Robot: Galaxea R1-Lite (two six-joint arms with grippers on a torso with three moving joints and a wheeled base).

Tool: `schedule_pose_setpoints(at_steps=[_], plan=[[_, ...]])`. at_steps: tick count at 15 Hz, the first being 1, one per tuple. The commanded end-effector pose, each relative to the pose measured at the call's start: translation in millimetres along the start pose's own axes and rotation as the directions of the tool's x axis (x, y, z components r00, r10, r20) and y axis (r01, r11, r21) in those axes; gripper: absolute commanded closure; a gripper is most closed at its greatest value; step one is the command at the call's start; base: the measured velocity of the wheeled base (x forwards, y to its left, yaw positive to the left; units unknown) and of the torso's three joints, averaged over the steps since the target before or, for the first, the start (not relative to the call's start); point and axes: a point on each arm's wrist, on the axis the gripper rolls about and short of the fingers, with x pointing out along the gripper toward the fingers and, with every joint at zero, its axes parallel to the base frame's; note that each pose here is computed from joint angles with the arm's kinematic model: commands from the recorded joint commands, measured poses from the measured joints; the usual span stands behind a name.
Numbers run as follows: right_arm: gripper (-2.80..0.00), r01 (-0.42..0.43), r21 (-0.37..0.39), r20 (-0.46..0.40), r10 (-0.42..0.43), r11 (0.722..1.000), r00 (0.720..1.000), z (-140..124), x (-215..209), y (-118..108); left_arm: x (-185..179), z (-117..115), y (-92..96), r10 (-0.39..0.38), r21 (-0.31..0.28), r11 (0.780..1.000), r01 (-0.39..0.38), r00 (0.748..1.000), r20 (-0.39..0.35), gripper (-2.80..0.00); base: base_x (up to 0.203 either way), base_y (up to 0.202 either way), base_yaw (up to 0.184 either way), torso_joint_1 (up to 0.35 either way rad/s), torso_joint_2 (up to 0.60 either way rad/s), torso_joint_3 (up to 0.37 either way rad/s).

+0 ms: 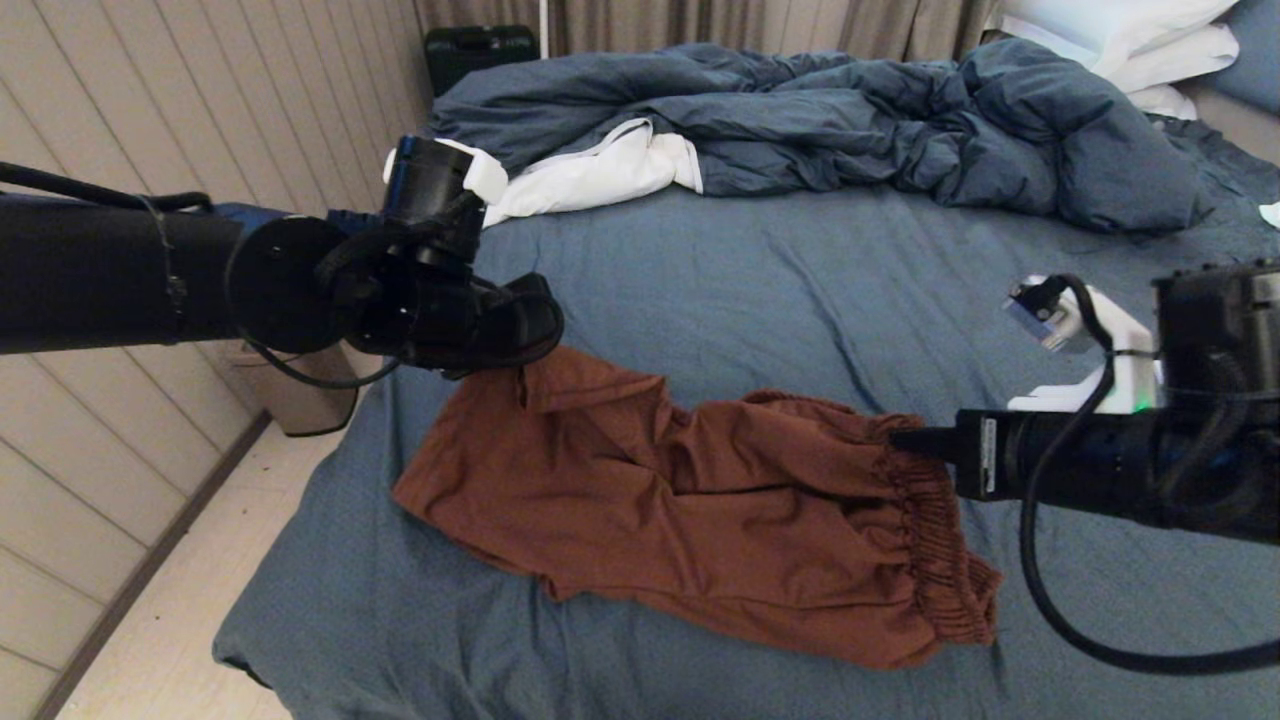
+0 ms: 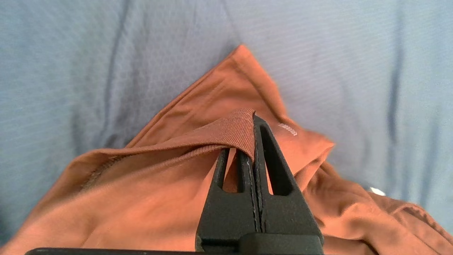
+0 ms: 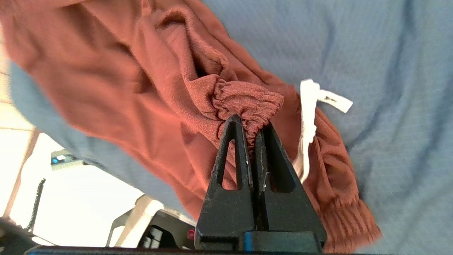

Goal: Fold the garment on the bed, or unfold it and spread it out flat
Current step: Unford the brown shorts

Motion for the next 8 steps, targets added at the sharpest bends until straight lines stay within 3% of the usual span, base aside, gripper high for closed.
schedule_pose_setpoints(at_steps=[1, 8], plan=[[0.0, -0.022, -0.006, 0.056, 0.022, 1.0, 0.998, 14, -31, 8, -38, 17, -4.8, -0.041, -0.014, 0.999, 0.042, 0.997, 0.06, 0.0, 0.0, 0.0, 0.0, 0.0, 0.0, 0.0], [0.0, -0.069, -0.034, 0.143, 0.074, 0.997, 0.987, 37, -77, 24, -98, 43, -13.3, -0.091, -0.017, 0.995, 0.094, 0.988, 0.125, 0.0, 0.0, 0.0, 0.0, 0.0, 0.0, 0.0]])
